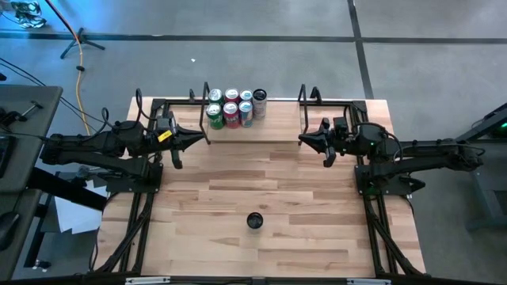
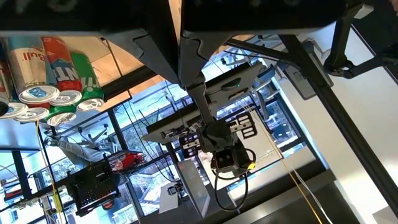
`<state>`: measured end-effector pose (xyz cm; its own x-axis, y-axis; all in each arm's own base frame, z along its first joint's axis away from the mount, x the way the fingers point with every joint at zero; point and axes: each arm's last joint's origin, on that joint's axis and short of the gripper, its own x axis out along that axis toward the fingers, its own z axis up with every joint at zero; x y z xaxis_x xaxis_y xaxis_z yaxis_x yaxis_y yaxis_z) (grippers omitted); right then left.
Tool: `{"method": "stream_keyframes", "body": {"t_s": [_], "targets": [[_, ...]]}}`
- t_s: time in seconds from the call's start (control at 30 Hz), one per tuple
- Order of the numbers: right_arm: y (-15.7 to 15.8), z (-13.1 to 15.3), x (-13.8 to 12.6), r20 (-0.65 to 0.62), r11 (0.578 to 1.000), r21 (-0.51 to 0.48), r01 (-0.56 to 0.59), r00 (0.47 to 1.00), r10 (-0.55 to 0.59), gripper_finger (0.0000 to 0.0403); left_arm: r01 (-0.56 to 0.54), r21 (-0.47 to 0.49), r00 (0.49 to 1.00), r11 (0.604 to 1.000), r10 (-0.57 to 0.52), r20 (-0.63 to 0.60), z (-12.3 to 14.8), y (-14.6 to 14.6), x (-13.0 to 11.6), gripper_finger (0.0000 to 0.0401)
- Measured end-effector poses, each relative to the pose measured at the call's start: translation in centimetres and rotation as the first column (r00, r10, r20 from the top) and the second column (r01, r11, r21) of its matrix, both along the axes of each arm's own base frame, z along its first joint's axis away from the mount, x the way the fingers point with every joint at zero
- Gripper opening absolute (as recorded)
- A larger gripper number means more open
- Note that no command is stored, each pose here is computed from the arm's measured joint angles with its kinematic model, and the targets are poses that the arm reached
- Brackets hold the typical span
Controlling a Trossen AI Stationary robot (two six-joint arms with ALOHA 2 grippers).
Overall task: Place canned beverage on shelf
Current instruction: Put the white pink soda can on the shelf aligned with the white pink soda can
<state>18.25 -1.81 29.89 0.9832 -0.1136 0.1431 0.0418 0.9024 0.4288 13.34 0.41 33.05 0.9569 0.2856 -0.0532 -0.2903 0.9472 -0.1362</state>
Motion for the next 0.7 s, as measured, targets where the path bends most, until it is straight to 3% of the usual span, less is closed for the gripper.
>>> {"method": "stream_keyframes", "body": {"t_s": [0.23, 0.4, 0.53, 0.7], "targets": [[0.00, 0.00, 0.00, -0.003, 0.999, -0.032, 0.005, 1.000, -0.005, 0.0004, 0.000, -0.001, 1.000, 1.000, 0.000, 0.000, 0.00, 0.00, 0.00, 0.0003], [-0.06, -0.04, 0.02, -0.013, 0.997, -0.077, 0.030, 0.999, -0.031, 0.0029, 0.000, -0.001, 1.000, 1.000, 0.000, 0.000, 0.00, 0.00, 0.00, 0.0003], [-0.30, -0.13, 0.15, -0.017, 0.993, -0.053, 0.106, 0.994, -0.107, 0.0079, 0.000, 0.000, 1.000, 1.000, 0.000, 0.000, 0.00, 0.00, 0.00, 0.0003], [-0.57, -0.53, 0.54, -0.034, 0.984, 0.032, 0.173, 0.985, -0.172, 0.0176, 0.000, 0.000, 1.000, 1.000, 0.000, 0.000, 0.00, 0.00, 0.00, 0.0003]]}}
